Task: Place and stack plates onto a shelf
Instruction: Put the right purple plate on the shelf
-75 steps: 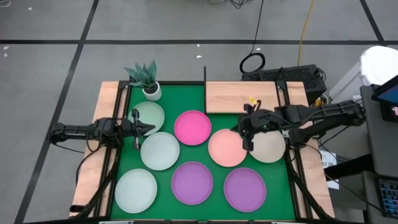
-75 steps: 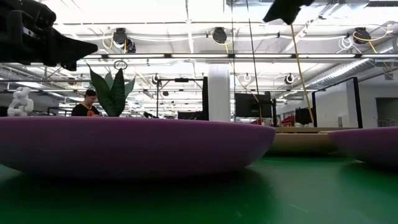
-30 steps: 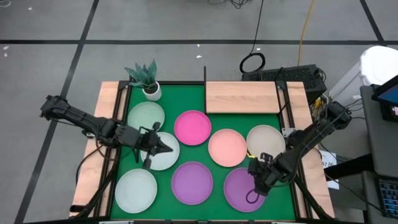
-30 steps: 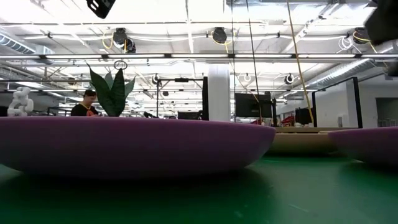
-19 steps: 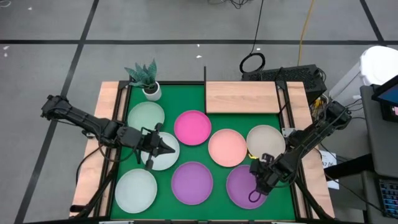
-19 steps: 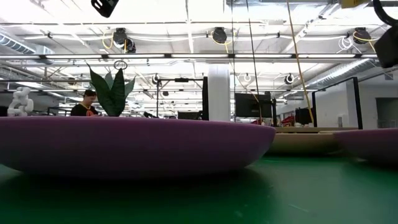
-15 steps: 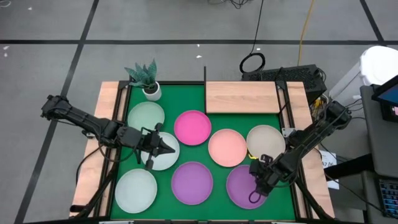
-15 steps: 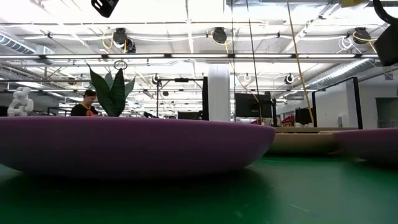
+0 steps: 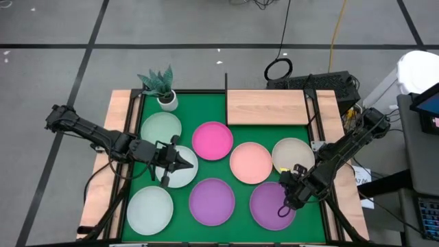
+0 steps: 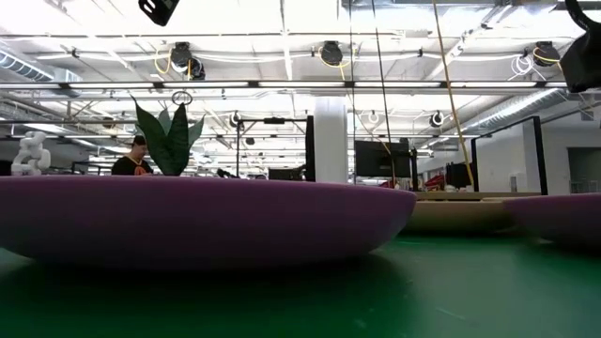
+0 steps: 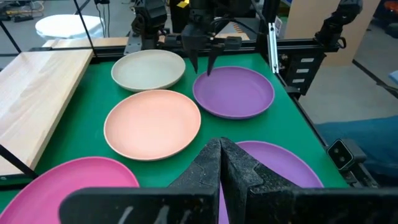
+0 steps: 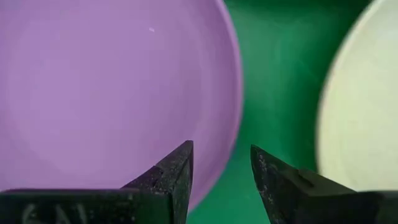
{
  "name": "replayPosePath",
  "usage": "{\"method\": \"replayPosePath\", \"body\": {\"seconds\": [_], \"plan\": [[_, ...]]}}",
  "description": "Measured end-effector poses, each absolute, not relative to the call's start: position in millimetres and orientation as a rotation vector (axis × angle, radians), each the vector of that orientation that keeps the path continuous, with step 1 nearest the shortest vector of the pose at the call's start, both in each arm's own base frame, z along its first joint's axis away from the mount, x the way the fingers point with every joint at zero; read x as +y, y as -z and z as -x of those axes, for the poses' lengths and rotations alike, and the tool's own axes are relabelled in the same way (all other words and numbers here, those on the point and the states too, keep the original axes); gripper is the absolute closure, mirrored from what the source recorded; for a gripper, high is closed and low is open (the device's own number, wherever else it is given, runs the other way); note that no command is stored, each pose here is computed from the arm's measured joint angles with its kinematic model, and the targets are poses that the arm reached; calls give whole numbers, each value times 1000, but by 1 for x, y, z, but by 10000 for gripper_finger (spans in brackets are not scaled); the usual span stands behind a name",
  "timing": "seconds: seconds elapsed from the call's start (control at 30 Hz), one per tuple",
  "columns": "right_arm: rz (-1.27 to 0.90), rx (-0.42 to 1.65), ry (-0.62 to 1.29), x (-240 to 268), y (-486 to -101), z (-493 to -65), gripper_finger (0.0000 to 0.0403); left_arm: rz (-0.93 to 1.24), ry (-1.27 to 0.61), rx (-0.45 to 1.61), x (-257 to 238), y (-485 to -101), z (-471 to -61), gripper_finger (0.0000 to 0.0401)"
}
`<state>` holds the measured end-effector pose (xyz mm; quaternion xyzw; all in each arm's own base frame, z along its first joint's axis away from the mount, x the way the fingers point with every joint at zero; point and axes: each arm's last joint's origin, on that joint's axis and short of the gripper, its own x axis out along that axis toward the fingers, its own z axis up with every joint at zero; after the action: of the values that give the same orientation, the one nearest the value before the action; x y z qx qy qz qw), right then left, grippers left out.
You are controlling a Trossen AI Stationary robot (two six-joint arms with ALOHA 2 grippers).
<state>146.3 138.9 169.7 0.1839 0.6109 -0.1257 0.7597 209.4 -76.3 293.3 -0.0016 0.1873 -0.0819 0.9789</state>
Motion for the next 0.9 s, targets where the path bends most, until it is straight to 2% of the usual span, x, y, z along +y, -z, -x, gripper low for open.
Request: {"method": "replayPosePath", "body": {"seconds": [0.37,0.5,0.73,0.9], "plan": [[-484,1286,242,134,-142,-141,270,2,165,377,-76,-293,-209,398],[-546,1291,257,134,-137,-140,299,1,165,377,-76,-293,-209,398],[-591,1265,233,137,-138,-143,391,-7,166,376,-76,-293,-209,398],[-609,1243,205,139,-140,-146,394,-9,159,375,-76,-293,-209,398]]}}
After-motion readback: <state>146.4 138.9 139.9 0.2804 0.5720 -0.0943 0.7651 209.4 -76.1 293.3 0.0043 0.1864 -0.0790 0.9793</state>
